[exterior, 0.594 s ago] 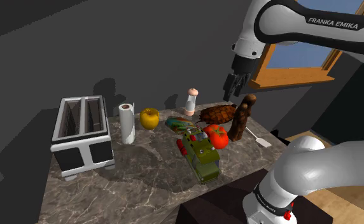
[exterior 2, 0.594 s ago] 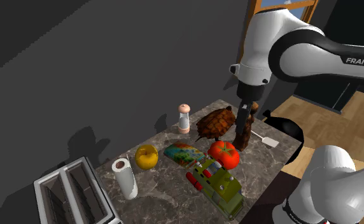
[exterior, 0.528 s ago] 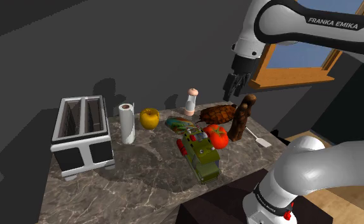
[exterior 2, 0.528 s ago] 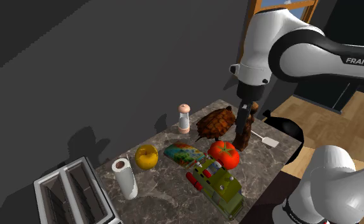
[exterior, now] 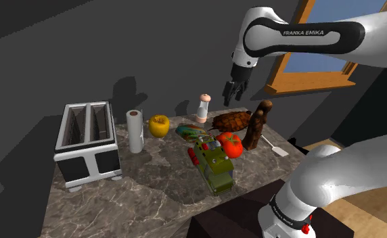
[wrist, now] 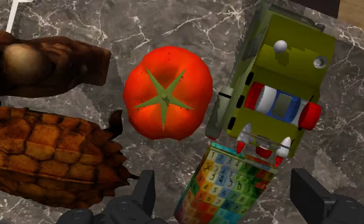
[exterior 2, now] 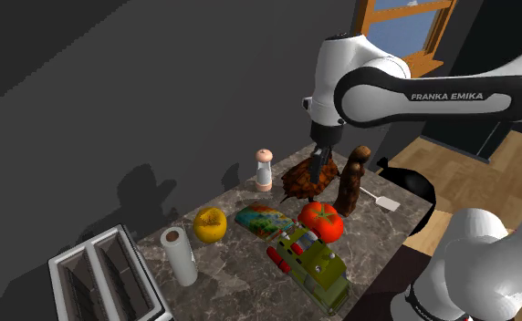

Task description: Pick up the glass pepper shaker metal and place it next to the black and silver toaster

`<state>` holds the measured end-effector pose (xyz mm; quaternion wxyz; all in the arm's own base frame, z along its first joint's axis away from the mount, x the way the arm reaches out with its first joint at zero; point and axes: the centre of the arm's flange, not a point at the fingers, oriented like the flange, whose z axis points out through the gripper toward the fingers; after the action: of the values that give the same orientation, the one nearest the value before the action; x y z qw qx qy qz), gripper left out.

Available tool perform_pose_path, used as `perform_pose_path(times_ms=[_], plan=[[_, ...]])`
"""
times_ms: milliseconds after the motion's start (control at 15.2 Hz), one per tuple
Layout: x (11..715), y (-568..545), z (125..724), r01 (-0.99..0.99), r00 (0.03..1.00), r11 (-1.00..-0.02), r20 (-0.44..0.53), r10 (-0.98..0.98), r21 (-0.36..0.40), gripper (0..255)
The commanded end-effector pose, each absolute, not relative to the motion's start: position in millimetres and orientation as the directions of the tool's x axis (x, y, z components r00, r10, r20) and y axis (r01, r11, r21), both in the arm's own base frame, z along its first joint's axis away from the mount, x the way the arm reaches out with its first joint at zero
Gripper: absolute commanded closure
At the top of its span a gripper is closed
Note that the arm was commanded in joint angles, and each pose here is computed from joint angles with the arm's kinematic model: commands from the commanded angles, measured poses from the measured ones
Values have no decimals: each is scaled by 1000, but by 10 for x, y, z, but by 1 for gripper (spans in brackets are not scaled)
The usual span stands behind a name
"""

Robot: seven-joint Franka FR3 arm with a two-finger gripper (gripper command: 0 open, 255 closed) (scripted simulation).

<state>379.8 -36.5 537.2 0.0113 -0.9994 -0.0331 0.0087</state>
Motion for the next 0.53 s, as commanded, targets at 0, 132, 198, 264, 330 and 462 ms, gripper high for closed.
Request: perform_pose_path(times_ms=[0, 132, 198, 264, 330, 462], plan=[[3983, -463, 5282, 64, 998, -998, -11, 64, -5, 0], [4189, -550, 5178, 62, 998, -998, -7, 62, 12, 0], [4293, -595, 5127, 61, 998, -998, -5, 61, 21, 0], [4396, -639, 5076, 60, 998, -998, -2, 60, 29, 0], [4499, -685, 5026, 59, 998, -998, 0, 59, 38, 0], [4706, -777, 4928, 57, 998, -997, 4, 57, 55, 0]])
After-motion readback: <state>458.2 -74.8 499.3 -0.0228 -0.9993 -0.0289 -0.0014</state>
